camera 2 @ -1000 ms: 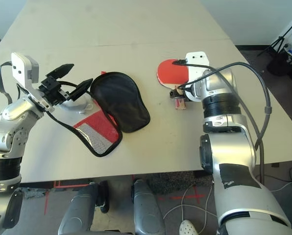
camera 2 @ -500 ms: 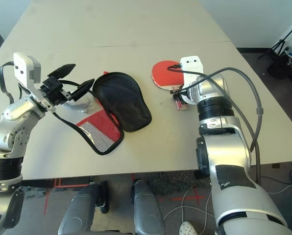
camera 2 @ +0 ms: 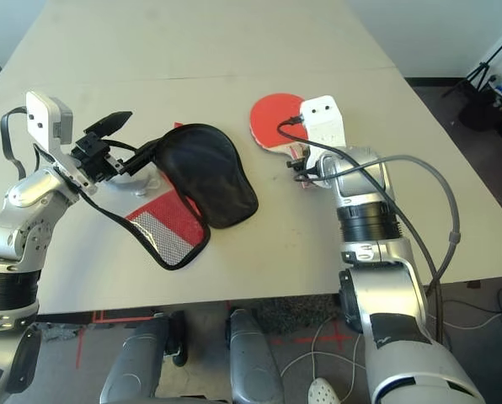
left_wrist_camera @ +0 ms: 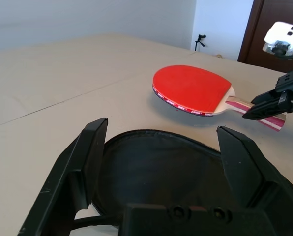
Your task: Store the ping-pong paddle in its case and zip it.
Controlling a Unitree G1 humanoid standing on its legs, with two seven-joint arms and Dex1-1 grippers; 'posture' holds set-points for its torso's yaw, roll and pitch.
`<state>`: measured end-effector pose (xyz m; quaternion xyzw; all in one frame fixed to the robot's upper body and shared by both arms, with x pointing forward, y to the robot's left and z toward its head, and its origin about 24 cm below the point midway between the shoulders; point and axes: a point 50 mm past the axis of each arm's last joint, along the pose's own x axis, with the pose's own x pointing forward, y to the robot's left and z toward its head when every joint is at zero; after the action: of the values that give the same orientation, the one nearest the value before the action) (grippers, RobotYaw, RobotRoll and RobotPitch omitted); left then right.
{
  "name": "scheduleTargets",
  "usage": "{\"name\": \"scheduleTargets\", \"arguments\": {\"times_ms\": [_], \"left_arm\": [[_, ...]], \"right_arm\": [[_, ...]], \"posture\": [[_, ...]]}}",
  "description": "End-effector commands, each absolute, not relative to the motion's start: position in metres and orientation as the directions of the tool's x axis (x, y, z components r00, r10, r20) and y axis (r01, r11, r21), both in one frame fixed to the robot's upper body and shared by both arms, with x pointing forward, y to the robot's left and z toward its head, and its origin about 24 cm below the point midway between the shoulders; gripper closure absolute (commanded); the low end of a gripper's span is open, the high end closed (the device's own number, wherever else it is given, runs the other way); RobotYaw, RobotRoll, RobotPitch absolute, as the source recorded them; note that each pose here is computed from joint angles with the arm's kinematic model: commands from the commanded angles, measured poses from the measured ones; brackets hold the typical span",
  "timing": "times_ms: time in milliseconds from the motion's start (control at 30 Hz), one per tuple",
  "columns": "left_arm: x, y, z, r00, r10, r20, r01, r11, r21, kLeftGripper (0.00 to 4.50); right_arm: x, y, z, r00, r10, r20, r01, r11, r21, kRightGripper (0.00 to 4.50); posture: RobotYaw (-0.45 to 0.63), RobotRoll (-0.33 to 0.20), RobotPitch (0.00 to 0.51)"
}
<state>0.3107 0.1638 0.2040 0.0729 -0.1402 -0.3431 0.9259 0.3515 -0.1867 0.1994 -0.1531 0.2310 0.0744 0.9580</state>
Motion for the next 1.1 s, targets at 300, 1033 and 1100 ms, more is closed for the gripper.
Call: {"name": "scheduleTargets", "arguments": {"times_ms": [300, 1033, 1100], "left_arm": [[0.295, 0.169, 0.207, 0.674, -0.738, 0.010, 0.682, 0.628, 0.374, 0.00], [0.281, 0.173, 0.228, 0.641, -0.753, -0.149, 0.728, 0.534, 0.430, 0.00], [0.281, 0.173, 0.227, 0.641, -0.753, -0.149, 0.728, 0.534, 0.429, 0.00]], "right_arm": [[0.318, -0.114, 0.189, 0.822, 0.278, -0.497, -0.394, 0.908, -0.144, 3.37], [0.312, -0.083, 0.166, 0.730, 0.338, -0.595, -0.468, 0.881, -0.073, 3.37], [0.311, -0.080, 0.166, 0.715, 0.350, -0.606, -0.468, 0.882, -0.043, 3.37]], "posture": [[0.00, 0.000, 0.239], [0.05, 0.000, 0.244], [0.05, 0.000, 0.245]]}}
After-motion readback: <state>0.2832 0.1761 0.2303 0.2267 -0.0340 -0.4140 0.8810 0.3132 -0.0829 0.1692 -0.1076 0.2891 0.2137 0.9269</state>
